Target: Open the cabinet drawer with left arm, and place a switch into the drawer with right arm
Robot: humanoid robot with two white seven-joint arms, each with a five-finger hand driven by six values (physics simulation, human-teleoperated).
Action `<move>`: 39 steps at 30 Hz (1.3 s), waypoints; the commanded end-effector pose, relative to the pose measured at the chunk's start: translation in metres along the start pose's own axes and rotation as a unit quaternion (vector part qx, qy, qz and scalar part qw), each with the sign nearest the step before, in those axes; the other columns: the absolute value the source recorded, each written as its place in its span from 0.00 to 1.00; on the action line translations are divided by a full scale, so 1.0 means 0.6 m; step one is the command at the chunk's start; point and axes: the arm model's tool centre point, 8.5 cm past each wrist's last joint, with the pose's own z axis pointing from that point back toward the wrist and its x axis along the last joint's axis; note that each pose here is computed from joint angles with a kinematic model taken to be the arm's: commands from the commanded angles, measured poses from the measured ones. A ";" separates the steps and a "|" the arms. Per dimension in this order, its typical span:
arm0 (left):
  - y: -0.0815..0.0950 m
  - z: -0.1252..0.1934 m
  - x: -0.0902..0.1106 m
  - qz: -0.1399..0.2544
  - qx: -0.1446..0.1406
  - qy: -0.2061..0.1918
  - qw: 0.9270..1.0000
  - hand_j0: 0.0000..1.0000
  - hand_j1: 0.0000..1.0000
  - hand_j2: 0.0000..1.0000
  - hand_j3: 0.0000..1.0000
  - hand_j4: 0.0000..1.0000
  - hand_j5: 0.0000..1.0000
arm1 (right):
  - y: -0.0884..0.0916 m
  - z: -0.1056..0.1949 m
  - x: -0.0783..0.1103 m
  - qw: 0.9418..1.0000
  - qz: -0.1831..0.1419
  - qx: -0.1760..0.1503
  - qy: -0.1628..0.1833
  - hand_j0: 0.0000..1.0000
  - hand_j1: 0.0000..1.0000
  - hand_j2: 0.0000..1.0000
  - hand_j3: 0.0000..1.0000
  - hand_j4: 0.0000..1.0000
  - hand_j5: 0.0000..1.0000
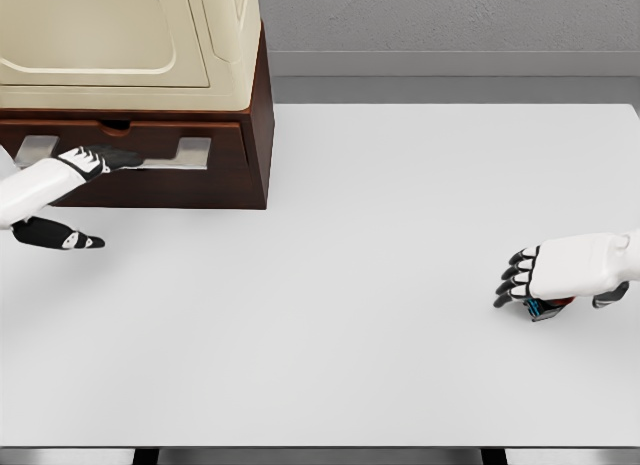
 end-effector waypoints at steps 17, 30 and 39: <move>-0.016 0.008 0.028 0.002 -0.013 -0.041 0.999 1.00 1.00 1.00 1.00 1.00 1.00 | -0.002 -0.001 0.000 1.000 0.000 -0.001 0.000 1.00 1.00 1.00 1.00 1.00 1.00; -0.009 0.037 0.047 -0.003 0.000 -0.042 0.999 1.00 1.00 1.00 1.00 1.00 1.00 | -0.002 -0.001 0.001 1.000 0.000 -0.002 -0.001 1.00 1.00 1.00 1.00 1.00 1.00; -0.025 0.049 0.048 0.006 -0.008 -0.036 0.999 1.00 1.00 1.00 1.00 1.00 1.00 | -0.002 0.000 0.001 1.000 0.000 -0.002 0.000 1.00 1.00 1.00 1.00 1.00 1.00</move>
